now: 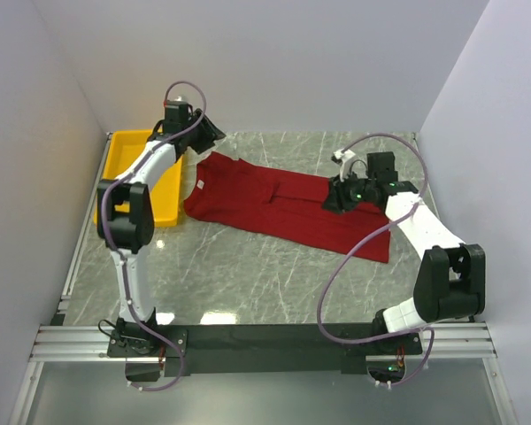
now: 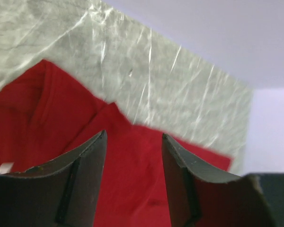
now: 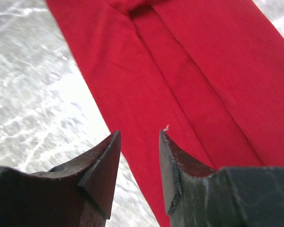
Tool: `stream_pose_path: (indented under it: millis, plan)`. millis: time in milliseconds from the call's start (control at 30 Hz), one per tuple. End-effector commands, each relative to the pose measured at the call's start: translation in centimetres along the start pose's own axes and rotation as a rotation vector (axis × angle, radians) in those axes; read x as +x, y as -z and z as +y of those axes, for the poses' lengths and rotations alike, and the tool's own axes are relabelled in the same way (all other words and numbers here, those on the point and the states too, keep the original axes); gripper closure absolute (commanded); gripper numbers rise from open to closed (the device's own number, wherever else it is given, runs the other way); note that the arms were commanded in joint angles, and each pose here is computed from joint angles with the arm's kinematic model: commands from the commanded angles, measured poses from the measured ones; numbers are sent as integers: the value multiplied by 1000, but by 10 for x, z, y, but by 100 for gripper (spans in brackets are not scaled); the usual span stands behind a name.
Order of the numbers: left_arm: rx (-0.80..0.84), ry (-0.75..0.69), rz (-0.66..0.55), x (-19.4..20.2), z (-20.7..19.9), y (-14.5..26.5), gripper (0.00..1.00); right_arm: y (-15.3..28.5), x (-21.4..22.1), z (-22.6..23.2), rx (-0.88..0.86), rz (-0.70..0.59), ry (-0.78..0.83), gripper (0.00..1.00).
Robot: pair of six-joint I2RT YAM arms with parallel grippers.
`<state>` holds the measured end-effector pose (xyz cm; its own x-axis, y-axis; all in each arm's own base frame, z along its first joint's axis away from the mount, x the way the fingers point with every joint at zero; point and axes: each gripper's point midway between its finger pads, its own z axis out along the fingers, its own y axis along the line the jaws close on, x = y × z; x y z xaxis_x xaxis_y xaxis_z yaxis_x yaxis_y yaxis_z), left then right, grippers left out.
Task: Fold and stack the t-shirts
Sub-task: Fold the tshirt
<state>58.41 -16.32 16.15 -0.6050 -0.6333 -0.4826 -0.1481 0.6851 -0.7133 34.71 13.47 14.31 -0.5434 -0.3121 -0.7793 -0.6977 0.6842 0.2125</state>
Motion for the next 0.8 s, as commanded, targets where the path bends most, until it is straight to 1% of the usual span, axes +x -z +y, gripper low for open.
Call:
stream_pose_path:
  millis: [0,67,100,200,267,300,400,600,700,767]
  plan:
    - [-36,-307,19,15,-10,58,44,23,3,-13,46,8,12,54]
    - [-91,-381,27,29,1,74,43,33,15,-23,74,31,-2,52]
    - [-118,-406,38,38,9,82,42,37,26,-25,84,61,-22,52]
    - [-222,-496,66,67,43,118,38,54,51,-36,126,111,-80,51]
    - [-242,-522,87,81,54,128,37,65,66,-42,146,128,-109,50]
    - [-296,-548,74,82,70,134,36,68,73,-42,150,139,-120,50]
    - [-363,-609,88,86,91,133,36,76,96,-43,170,179,-150,50]
    - [-458,-692,156,98,120,125,37,86,123,-44,193,232,-186,50]
    - [-498,-719,179,100,131,120,38,89,135,-48,207,256,-194,50]
    - [-496,-727,192,101,132,116,38,91,141,-50,212,264,-209,50]
